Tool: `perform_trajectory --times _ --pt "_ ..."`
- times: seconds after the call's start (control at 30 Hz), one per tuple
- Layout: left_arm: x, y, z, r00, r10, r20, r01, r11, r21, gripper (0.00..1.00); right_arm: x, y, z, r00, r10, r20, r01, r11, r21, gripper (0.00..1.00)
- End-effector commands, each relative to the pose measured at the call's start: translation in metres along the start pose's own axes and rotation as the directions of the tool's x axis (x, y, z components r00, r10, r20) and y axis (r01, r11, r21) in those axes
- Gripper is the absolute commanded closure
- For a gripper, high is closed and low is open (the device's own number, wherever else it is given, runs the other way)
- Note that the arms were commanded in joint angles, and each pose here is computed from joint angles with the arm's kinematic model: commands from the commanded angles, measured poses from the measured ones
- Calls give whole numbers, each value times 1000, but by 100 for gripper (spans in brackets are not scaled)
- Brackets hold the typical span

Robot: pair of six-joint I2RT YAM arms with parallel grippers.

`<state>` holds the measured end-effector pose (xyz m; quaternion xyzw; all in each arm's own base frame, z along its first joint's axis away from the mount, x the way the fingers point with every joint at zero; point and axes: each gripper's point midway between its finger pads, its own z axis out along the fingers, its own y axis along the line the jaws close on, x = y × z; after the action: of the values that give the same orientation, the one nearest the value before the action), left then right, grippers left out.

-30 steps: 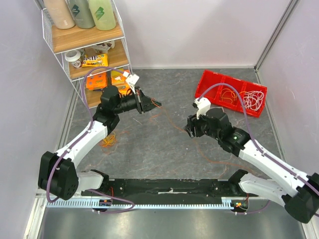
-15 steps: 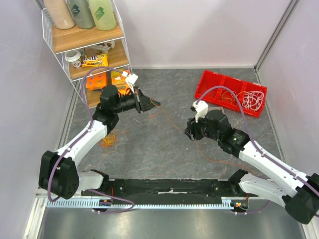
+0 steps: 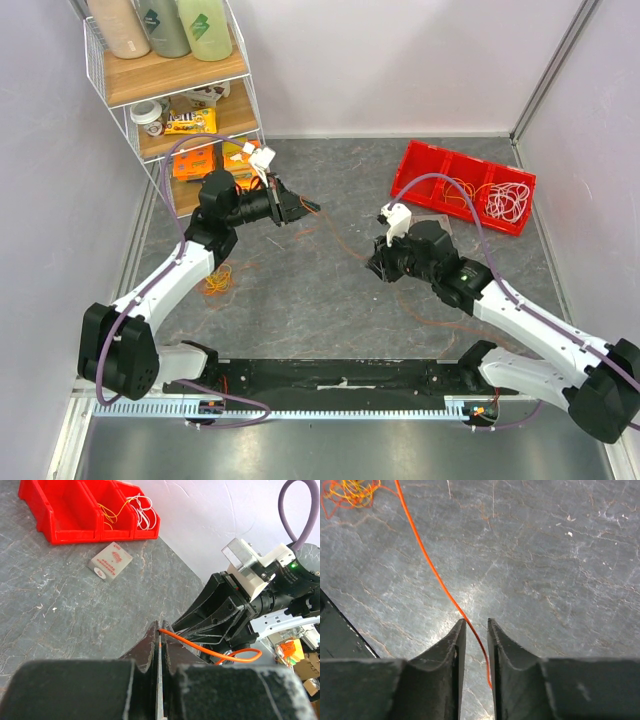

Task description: Untangle the cables

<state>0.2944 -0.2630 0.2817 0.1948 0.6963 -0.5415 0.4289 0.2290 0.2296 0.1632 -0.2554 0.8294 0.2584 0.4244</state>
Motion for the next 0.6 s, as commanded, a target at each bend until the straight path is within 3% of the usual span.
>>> perform_trajectory --times 0.0,0.17,0.4,0.57 --pt "-26 -25 -5 996 64 56 -67 996 56 98 -42 12 8 991 13 135 -7 999 -45 74" --pt "-29 -28 -7 994 82 68 -86 995 55 98 -69 12 28 989 15 144 -10 999 -36 100" --pt "-35 -13 -12 996 53 77 -50 998 -39 98 -169 -26 13 936 41 350 -124 968 219 100" --pt "-36 3 -15 997 35 74 -27 994 -106 97 -230 -50 2 885 105 453 -238 939 249 100"
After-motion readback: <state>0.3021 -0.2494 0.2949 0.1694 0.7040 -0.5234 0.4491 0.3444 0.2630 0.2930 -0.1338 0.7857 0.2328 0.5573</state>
